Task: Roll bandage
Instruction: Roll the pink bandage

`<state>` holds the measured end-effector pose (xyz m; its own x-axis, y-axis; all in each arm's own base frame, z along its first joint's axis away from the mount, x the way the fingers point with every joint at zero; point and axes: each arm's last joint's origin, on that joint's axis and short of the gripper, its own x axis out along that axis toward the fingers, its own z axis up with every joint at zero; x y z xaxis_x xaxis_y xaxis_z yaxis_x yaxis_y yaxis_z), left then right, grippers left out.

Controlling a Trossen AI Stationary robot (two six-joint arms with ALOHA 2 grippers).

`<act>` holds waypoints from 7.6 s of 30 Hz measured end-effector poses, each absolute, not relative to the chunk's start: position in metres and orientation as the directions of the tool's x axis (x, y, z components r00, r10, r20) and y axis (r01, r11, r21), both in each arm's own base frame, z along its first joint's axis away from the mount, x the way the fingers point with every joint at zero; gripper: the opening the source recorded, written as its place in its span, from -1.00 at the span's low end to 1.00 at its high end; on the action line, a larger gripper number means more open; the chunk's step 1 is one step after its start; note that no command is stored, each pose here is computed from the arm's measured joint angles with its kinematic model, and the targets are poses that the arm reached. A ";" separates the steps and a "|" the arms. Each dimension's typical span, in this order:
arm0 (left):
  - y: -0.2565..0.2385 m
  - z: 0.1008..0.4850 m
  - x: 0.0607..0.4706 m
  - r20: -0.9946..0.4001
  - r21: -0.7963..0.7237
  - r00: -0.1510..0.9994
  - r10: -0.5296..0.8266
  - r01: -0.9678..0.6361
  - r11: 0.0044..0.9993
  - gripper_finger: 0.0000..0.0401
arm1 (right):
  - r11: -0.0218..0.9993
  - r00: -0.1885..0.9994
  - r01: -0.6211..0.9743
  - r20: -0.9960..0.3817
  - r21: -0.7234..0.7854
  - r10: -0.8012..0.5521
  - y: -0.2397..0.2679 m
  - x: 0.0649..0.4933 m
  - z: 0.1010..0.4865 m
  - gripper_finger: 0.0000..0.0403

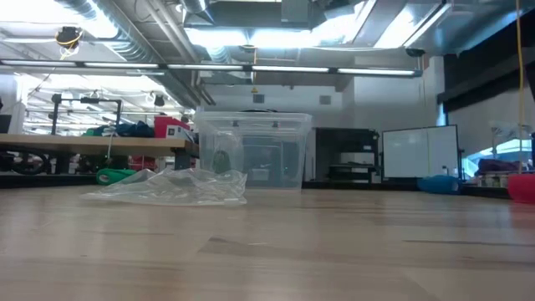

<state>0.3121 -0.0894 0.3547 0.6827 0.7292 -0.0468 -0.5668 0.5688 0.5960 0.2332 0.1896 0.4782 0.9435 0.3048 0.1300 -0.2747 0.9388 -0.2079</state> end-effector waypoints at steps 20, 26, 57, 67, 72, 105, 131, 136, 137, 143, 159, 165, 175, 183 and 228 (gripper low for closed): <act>-0.086 0.335 0.331 -0.075 0.588 0.696 0.715 -0.548 0.595 -0.92 | 0.966 0.962 -0.205 0.152 -0.157 0.229 0.163 0.282 0.510 -0.99; -0.096 0.318 0.342 -0.104 0.641 0.733 0.673 -0.468 0.609 -0.92 | 0.981 0.965 -0.185 0.174 -0.064 0.194 0.130 0.291 0.524 -0.99; -0.173 0.285 0.332 -0.157 0.799 0.860 0.486 -0.178 0.574 -0.92 | 0.968 0.959 0.209 -0.222 0.138 -0.176 -0.006 0.315 0.486 -0.99; -0.179 0.284 0.330 -0.156 0.806 0.876 0.457 -0.155 0.572 -0.92 | 0.952 0.830 0.298 -0.510 0.064 -0.226 -0.023 0.329 0.442 -0.87; -0.182 0.284 0.329 -0.162 0.785 0.885 0.437 -0.153 0.600 -0.92 | 0.960 0.761 0.275 -0.621 0.045 -0.189 -0.023 0.350 0.414 -0.47; -0.161 0.235 0.324 -0.367 0.158 0.865 0.341 -0.303 0.940 -0.92 | 0.984 0.564 -0.046 -0.809 0.170 0.167 -0.013 0.343 0.384 0.33; -0.162 0.249 0.329 -0.278 0.085 0.903 0.328 -0.317 0.945 -0.92 | 0.986 0.783 -0.140 -0.620 -0.087 0.056 0.093 0.220 0.427 0.33; -0.163 0.251 0.330 -0.259 0.083 0.909 0.325 -0.314 0.946 -0.92 | 0.984 0.826 -0.165 -0.554 -0.068 0.101 0.117 0.228 0.376 0.33; -0.163 0.251 0.330 -0.259 0.086 0.910 0.325 -0.313 0.946 -0.92 | 0.981 0.836 -0.177 -0.539 -0.076 0.109 0.121 0.234 0.366 0.33; -0.163 0.251 0.329 -0.260 0.088 0.909 0.325 -0.313 0.946 -0.92 | 0.973 0.887 -0.190 -0.448 -0.133 0.112 0.132 0.268 0.324 0.33; -0.165 0.251 0.328 -0.261 0.089 0.912 0.317 -0.304 0.948 -0.92 | 0.962 0.876 -0.173 -0.479 -0.213 0.052 0.127 0.292 0.302 -0.39; -0.165 0.251 0.328 -0.263 0.091 0.911 0.316 -0.303 0.949 -0.92 | 0.956 0.854 -0.203 -0.516 -0.211 0.068 0.127 0.291 0.299 -0.84; -0.165 0.254 0.328 -0.248 0.082 0.911 0.328 -0.317 0.945 -0.92 | 0.951 0.889 -0.130 -0.457 -0.281 -0.014 0.124 0.291 0.330 -0.97; -0.166 0.251 0.328 -0.266 0.109 0.913 0.308 -0.289 0.951 -0.92 | 0.949 0.932 -0.029 -0.351 -0.314 -0.088 0.119 0.287 0.385 -0.95; -0.140 0.365 0.282 -0.097 -0.046 0.983 0.157 -0.162 0.986 -0.92 | 0.982 0.921 -0.065 -0.390 -0.179 -0.010 0.109 0.221 0.316 0.20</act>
